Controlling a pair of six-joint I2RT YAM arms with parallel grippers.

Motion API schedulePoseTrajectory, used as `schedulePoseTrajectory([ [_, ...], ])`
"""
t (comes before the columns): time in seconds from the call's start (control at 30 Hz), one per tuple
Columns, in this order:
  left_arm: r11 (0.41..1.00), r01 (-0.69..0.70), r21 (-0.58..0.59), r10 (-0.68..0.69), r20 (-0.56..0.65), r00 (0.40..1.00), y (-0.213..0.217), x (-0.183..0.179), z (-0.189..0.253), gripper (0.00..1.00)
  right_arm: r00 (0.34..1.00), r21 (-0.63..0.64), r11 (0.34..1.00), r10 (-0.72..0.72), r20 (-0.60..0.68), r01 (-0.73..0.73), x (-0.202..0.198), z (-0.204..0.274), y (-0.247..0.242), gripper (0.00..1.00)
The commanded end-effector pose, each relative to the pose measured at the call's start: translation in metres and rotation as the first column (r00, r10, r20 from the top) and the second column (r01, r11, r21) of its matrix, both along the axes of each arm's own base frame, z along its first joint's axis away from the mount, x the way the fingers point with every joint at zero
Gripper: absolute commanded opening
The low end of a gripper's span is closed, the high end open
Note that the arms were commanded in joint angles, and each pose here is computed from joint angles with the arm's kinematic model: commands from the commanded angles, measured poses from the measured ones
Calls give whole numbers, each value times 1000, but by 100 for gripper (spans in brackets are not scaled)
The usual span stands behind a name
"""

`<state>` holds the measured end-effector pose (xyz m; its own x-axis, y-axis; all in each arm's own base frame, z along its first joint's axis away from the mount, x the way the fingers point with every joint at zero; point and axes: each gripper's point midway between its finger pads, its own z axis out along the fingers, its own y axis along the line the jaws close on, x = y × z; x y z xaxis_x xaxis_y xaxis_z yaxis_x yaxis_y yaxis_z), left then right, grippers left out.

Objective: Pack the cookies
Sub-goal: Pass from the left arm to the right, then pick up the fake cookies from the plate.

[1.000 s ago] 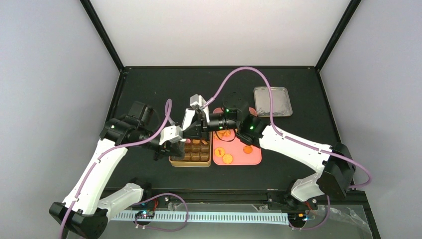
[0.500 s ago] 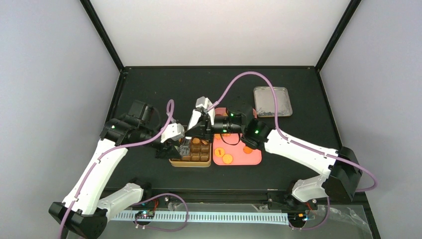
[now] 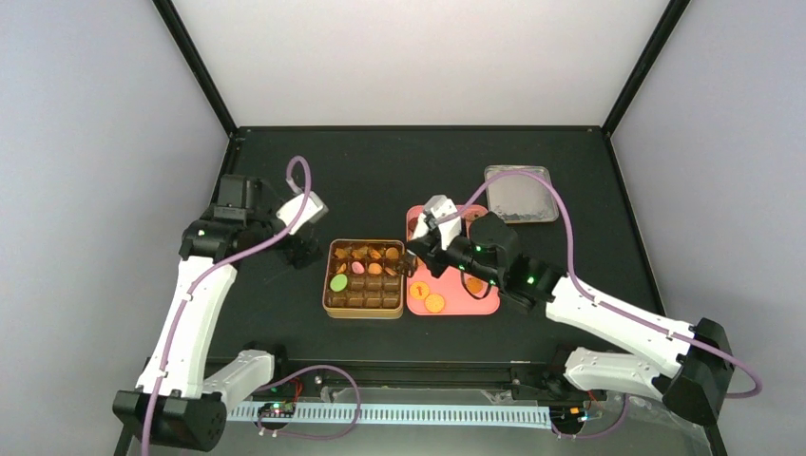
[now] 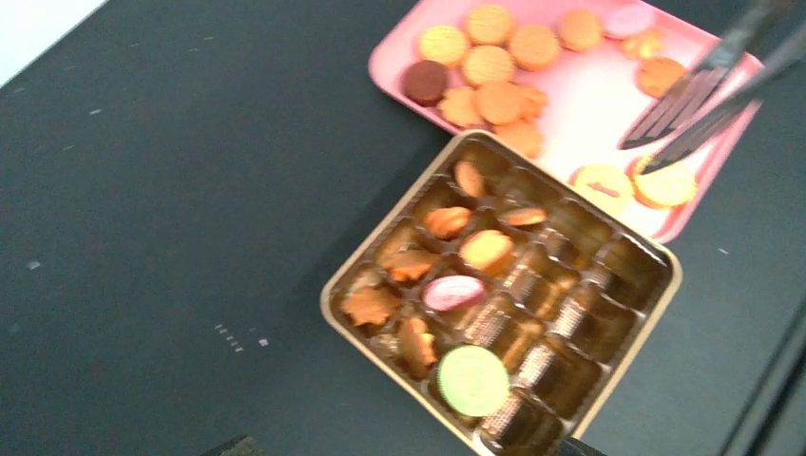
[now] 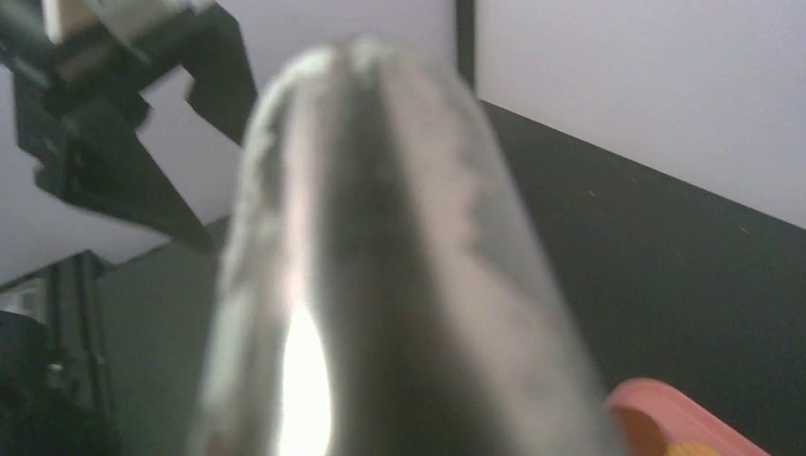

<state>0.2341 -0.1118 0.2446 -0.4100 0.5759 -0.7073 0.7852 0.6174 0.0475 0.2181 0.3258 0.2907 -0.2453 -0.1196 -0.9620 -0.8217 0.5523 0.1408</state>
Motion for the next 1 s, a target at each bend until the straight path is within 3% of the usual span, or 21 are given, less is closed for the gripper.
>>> schedulePoseTrajectory([
  [0.0,989,-148,-22,149,62,987,27,33,24,86,984,-19,984,-174,35,175,17,-9,-31,24],
  [0.13,978,-207,-33,209,73,975,41,44,26,99,964,-22,964,-263,46,264,28,-21,-45,24],
  [0.4,971,-237,-39,239,55,970,49,46,24,99,911,-33,915,-397,115,402,67,-26,-49,24],
  [0.8,972,-232,-47,234,48,971,50,42,24,99,883,17,890,-454,120,456,114,-33,-29,24],
  [0.97,971,-233,-49,235,44,971,50,44,24,99,885,20,891,-453,107,454,122,-43,-22,29],
])
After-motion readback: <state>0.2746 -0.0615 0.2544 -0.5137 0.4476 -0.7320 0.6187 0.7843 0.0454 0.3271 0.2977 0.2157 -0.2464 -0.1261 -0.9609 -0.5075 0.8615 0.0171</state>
